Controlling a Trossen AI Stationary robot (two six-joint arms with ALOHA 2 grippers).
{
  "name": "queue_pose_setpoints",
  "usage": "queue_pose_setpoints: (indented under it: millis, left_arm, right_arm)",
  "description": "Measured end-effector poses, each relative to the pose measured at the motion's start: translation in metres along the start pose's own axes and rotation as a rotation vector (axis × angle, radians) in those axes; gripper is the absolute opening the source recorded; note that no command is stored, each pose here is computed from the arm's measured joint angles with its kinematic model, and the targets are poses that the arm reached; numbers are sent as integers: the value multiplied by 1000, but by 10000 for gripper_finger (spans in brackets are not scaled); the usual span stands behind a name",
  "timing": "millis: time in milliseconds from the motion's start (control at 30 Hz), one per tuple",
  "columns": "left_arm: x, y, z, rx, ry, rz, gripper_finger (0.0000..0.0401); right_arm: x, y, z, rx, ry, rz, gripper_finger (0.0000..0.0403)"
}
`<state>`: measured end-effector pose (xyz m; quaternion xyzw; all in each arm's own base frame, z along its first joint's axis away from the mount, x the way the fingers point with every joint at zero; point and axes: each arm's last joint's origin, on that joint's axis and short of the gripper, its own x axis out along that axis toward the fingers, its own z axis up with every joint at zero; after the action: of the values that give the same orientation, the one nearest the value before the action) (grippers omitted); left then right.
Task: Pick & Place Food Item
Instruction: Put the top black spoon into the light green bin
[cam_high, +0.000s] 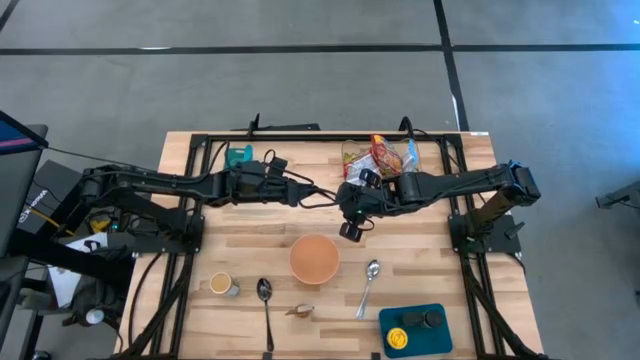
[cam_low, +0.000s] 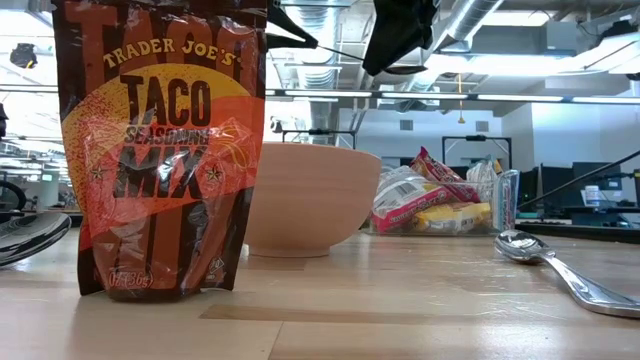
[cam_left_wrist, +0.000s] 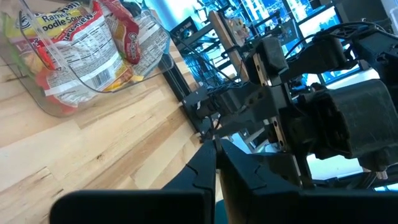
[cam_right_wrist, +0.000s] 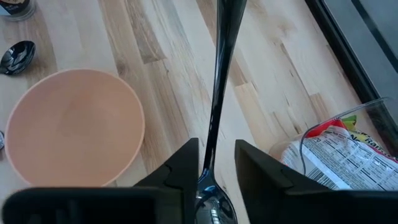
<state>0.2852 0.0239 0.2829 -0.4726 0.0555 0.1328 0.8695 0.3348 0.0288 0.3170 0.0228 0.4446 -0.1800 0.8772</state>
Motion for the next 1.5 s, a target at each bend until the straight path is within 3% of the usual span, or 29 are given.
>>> queue_pose_setpoints:
  millis: [267,500,700,1067,1300,1400,1500]
  left_arm:
    - [0,2,-1,3,13,22,2]
    - [0,3,-1,35,13,28,2]
    - [0,5,0,37,13,44,2]
    - [-2,7,7,80,-19,63,1]
    - [-6,6,11,106,-36,55,2]
    - [-8,4,12,132,-37,43,3]
    - [-9,6,11,134,-23,61,3]
  right_arm:
    - [-4,-2,0,-31,-9,3,156]
    - [-22,-9,-2,-20,-25,5,158]
    - [-47,-19,-1,36,-97,26,141]
    - [-87,-30,-8,154,-217,-40,89]
    - [-84,-21,-14,118,-198,-26,11]
    - [-76,-13,-21,72,-178,-11,10]
    - [-69,-5,-24,38,-182,89,6]
